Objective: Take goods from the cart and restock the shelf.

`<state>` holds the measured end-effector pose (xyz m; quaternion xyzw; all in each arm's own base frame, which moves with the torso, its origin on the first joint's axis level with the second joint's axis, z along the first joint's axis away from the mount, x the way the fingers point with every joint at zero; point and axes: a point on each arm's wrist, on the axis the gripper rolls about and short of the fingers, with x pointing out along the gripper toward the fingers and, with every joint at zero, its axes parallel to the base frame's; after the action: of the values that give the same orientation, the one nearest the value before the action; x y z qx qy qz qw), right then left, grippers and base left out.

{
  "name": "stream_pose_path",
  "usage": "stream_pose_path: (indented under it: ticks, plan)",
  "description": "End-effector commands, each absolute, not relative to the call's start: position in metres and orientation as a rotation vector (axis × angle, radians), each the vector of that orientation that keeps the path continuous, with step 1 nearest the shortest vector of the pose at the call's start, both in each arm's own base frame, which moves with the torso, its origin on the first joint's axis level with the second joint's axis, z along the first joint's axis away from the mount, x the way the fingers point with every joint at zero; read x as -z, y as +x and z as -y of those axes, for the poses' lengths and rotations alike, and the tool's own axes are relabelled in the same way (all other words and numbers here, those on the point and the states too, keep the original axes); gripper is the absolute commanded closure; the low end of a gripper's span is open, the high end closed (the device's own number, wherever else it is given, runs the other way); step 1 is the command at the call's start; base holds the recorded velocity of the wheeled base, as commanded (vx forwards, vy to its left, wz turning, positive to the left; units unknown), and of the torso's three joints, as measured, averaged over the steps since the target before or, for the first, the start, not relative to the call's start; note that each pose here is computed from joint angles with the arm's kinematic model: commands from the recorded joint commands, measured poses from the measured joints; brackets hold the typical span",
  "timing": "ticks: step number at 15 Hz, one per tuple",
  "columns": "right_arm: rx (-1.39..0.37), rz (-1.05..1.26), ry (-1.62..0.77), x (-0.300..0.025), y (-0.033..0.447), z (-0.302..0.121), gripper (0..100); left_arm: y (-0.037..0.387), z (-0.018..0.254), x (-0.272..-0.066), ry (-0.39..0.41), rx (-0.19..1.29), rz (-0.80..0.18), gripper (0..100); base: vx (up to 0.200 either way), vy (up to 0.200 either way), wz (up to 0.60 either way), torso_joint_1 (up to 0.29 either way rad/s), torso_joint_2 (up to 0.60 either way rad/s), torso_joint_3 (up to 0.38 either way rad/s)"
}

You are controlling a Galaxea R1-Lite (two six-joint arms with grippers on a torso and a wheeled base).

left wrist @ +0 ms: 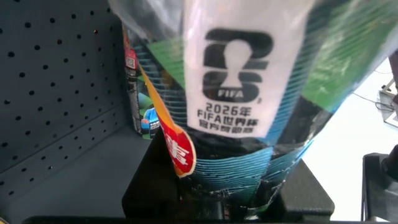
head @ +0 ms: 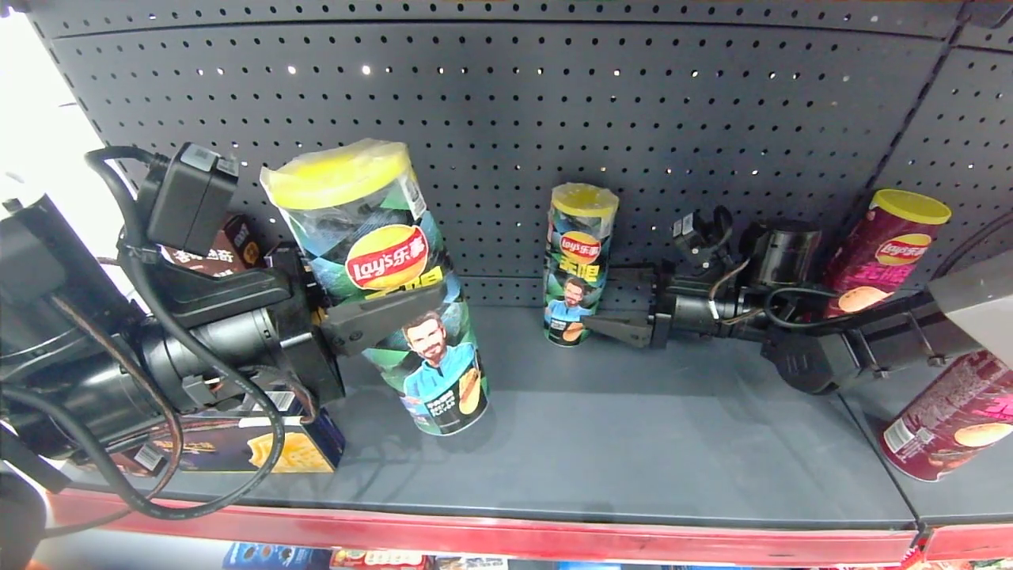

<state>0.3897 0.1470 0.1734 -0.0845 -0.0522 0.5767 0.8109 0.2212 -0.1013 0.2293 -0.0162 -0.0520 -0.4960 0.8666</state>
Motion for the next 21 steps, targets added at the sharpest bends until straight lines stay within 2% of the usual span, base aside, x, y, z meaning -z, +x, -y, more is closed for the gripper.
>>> stream_pose_path:
  ticks: [1,6,10,16,21]
  plan:
    - [-1.243,0.093,-0.174,-0.159,0.4,-0.154,0,0.221,0.101,-0.228,-0.036,1.038,0.105,100,0.0,0.0,0.0,0.0,0.0,0.0]
    - [-1.254,0.085,-0.171,-0.155,0.399,-0.158,0,0.223,0.102,-0.228,-0.035,1.036,0.102,100,0.0,0.0,0.0,0.0,0.0,0.0]
    - [-1.266,0.061,-0.173,-0.16,0.373,-0.153,0,0.223,0.101,-0.228,-0.04,1.033,0.102,100,0.0,0.0,0.0,0.0,0.0,0.0]
    - [-1.26,0.112,-0.184,-0.158,0.411,-0.168,0,0.221,0.1,-0.228,-0.043,1.035,0.099,100,0.0,0.0,0.0,0.0,0.0,0.0]
    - [-1.295,0.113,-0.181,-0.155,0.411,-0.191,0,0.221,0.1,-0.228,-0.045,1.035,0.099,100,0.0,0.0,0.0,0.0,0.0,0.0]
